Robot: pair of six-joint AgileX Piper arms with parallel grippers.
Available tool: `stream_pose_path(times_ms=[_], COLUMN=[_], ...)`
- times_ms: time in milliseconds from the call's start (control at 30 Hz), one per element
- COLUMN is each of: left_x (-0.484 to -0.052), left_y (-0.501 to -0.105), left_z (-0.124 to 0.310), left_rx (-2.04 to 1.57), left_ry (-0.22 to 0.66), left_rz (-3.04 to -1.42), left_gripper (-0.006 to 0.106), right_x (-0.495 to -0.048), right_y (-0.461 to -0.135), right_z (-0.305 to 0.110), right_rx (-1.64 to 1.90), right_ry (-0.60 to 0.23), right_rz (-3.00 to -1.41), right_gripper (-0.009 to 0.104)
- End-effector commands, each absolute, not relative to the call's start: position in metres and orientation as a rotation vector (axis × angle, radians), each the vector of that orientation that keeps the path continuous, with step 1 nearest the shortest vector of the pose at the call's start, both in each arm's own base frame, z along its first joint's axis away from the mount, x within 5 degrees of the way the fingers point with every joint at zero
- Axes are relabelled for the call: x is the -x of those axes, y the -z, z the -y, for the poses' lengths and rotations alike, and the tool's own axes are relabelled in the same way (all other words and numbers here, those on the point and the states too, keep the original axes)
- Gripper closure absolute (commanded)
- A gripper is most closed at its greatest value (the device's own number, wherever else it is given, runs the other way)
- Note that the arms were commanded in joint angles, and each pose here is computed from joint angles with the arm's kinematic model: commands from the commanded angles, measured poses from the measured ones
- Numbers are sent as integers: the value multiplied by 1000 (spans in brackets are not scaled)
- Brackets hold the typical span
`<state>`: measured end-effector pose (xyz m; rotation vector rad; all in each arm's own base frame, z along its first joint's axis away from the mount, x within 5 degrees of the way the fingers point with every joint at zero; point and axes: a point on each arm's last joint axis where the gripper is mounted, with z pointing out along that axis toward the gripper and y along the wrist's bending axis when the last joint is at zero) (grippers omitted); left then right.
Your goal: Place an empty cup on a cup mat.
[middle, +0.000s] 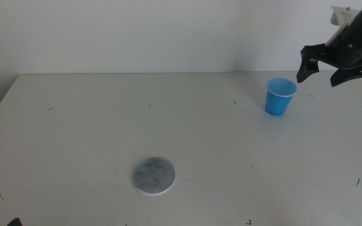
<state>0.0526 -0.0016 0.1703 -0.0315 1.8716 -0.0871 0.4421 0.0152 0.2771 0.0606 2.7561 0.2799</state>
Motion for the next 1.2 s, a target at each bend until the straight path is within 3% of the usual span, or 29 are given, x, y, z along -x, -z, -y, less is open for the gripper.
stream_pose_path(times_ms=[0, 433, 767, 900, 1000, 1167], left_x=[-53, -53, -53, -53, -53, -53], left_y=[-179, -179, -179, -179, -179, -179], left_z=[2, 2, 2, 2, 2, 2], left_rx=[38, 38, 38, 38, 38, 38], left_ry=[102, 102, 102, 102, 102, 102], left_rz=[-1787, -1787, -1787, -1787, -1787, -1787], left_gripper=[-5, -5, -5, -5, -5, -5], right_x=[-444, -492, -508, -510, -513, -513], right_y=[-310, -289, -247, -242, -237, -239], right_z=[-16, -20, -24, -28, -31, -31], right_rx=[-38, -61, -48, -45, -49, -46], right_ry=[-285, -296, -182, -196, -223, -227], right_rz=[-2637, -2668, -2743, -2743, -2733, -2724], right_gripper=[11, 11, 17, 32, 50, 97])
